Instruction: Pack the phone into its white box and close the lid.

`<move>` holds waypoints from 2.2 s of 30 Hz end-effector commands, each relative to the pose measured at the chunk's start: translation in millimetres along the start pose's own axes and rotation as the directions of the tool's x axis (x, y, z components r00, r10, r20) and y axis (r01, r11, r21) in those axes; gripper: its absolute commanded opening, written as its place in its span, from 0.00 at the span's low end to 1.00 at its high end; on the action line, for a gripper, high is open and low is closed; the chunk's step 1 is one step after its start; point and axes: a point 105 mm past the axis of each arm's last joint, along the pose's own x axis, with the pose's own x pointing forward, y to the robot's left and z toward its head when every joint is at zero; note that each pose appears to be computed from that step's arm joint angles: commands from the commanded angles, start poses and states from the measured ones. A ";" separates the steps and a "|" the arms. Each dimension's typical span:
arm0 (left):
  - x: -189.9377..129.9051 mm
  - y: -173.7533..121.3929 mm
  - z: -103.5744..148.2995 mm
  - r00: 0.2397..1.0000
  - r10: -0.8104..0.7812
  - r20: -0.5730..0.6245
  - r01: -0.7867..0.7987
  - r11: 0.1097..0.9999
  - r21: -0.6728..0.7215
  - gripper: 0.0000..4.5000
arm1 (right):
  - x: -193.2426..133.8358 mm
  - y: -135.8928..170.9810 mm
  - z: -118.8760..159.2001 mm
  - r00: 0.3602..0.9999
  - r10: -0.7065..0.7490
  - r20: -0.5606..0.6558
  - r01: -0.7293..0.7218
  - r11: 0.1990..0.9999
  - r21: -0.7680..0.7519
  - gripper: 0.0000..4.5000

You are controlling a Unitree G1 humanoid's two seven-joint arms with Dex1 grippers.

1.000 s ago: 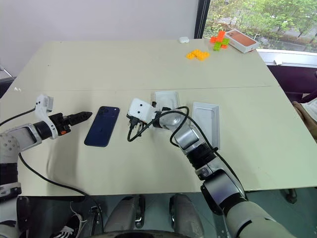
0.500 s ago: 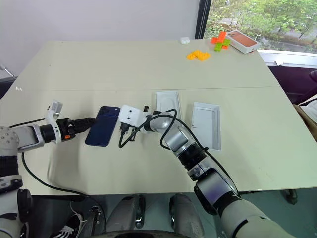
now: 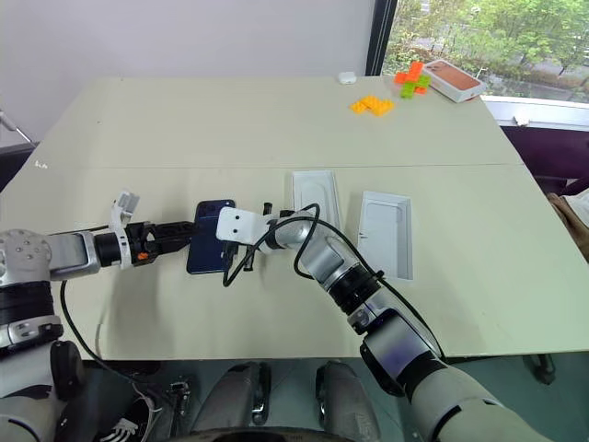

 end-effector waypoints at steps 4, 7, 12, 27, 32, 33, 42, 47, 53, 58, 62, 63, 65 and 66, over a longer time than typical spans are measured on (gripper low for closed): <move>8.7 7.9 -23.7 0.995 0.015 -0.096 -0.021 0.998 -0.060 0.90 | -5.4 -11.5 3.1 0.999 -0.041 -0.007 0.041 0.999 -0.026 0.03; 2.8 9.6 -17.5 0.997 0.024 -0.068 -0.027 0.998 -0.054 0.90 | -10.0 -22.9 -1.0 0.997 -0.075 -0.025 0.075 0.997 -0.020 0.03; 2.5 13.0 -16.4 0.997 0.049 -0.063 -0.051 0.998 -0.035 0.90 | -13.9 -29.3 1.6 0.997 -0.072 -0.034 0.070 0.997 -0.042 0.03; 22.4 -4.4 -22.3 0.996 -0.006 -0.092 0.004 1.000 -0.022 0.90 | 6.5 2.8 -10.3 0.992 0.048 -0.116 -0.056 0.996 -0.068 0.03; 25.9 -18.0 -14.5 0.996 -0.053 -0.068 0.053 0.999 -0.011 0.90 | 7.0 4.3 -7.5 0.993 0.058 -0.101 -0.063 0.997 -0.049 0.03; 26.4 -22.8 -12.5 0.995 -0.073 -0.063 0.073 0.997 -0.003 0.90 | 6.7 4.1 -7.7 0.993 0.057 -0.101 -0.062 0.997 -0.049 0.03; 33.6 -35.5 -8.1 0.990 -0.132 -0.042 0.131 0.991 -0.019 0.90 | 3.5 2.1 -12.6 0.993 0.044 -0.108 -0.049 0.998 -0.044 0.03; 32.9 -44.0 -6.7 0.982 -0.186 -0.027 0.185 0.982 -0.025 0.90 | 3.2 1.2 -12.8 0.993 0.039 -0.107 -0.044 0.998 -0.044 0.03; 26.3 -56.9 2.6 0.966 -0.256 0.027 0.257 0.966 -0.013 0.90 | 3.4 0.4 -12.2 0.994 0.032 -0.103 -0.037 0.998 -0.045 0.03; 28.3 -49.8 -2.5 0.980 -0.197 0.010 0.197 0.980 -0.013 0.90 | 3.2 1.3 -12.5 0.994 0.033 -0.103 -0.038 0.998 -0.046 0.03; 30.2 -48.0 -10.7 0.987 -0.159 -0.019 0.159 0.987 0.013 0.90 | 3.4 2.4 -11.9 0.994 0.035 -0.101 -0.040 0.998 -0.047 0.03; 31.5 -48.9 -11.8 0.985 -0.174 -0.016 0.174 0.985 -0.001 0.90 | 3.3 2.4 -12.0 0.994 0.035 -0.101 -0.040 0.998 -0.046 0.03; 33.0 -51.1 -12.2 0.980 -0.197 -0.006 0.197 0.980 -0.016 0.90 | 3.0 2.8 -12.6 0.994 0.035 -0.101 -0.040 0.998 -0.044 0.03; 34.3 -54.8 -10.3 0.975 -0.224 0.007 0.224 0.974 -0.029 0.90 | 2.7 3.0 -13.3 0.994 0.035 -0.103 -0.040 0.998 -0.045 0.03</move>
